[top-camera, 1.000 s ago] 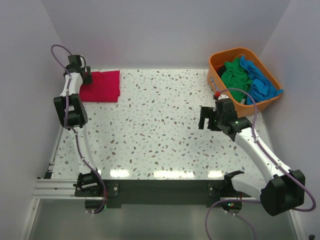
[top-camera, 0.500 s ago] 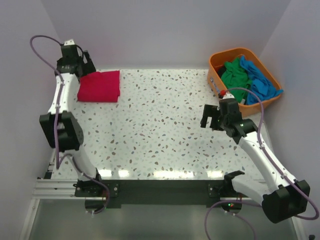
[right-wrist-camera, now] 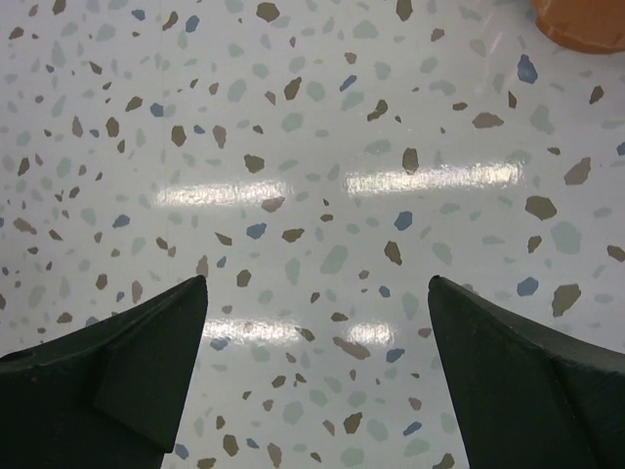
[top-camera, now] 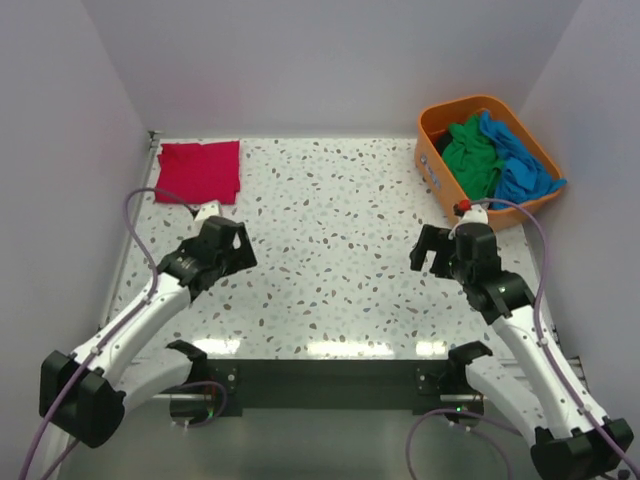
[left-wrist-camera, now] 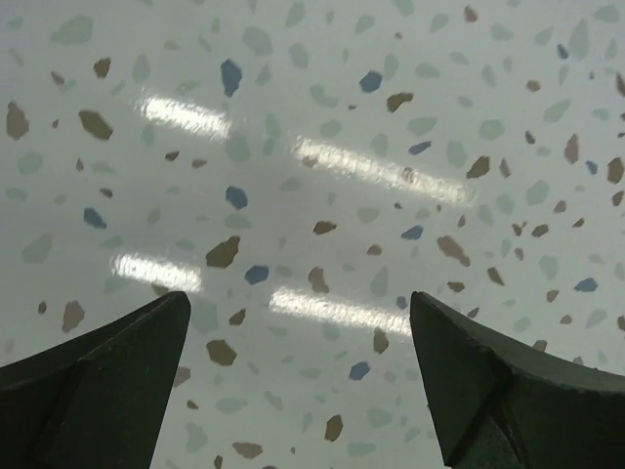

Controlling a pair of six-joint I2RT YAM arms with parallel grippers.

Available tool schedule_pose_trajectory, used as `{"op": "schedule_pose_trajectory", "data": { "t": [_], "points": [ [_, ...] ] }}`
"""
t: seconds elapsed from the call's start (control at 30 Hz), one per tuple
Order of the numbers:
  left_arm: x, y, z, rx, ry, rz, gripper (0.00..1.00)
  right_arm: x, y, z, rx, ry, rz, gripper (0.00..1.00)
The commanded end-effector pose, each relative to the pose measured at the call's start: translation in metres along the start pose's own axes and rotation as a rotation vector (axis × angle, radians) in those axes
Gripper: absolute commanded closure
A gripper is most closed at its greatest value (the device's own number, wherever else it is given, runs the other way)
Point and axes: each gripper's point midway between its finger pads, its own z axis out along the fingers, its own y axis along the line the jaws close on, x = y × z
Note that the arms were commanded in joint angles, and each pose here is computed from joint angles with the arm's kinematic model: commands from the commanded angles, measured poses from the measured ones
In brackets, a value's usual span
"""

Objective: Fold and stack the t-shirts
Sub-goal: Neatly place the folded tshirt to the corner

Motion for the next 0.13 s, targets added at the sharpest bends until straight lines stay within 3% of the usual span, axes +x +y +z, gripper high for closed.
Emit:
{"op": "schedule_pose_trajectory", "data": {
  "t": [0.0,0.1],
  "points": [
    [0.008,0.03,-0.018,-0.082,-0.048,-0.093,0.0,0.005,-0.006,0.001,0.021,-0.022,0.038,0.01],
    [-0.003,0.026,-0.03,-0.033,-0.097,-0.138,0.0,0.008,-0.007,0.001,0.019,-0.023,0.05,0.01]
  ]
}}
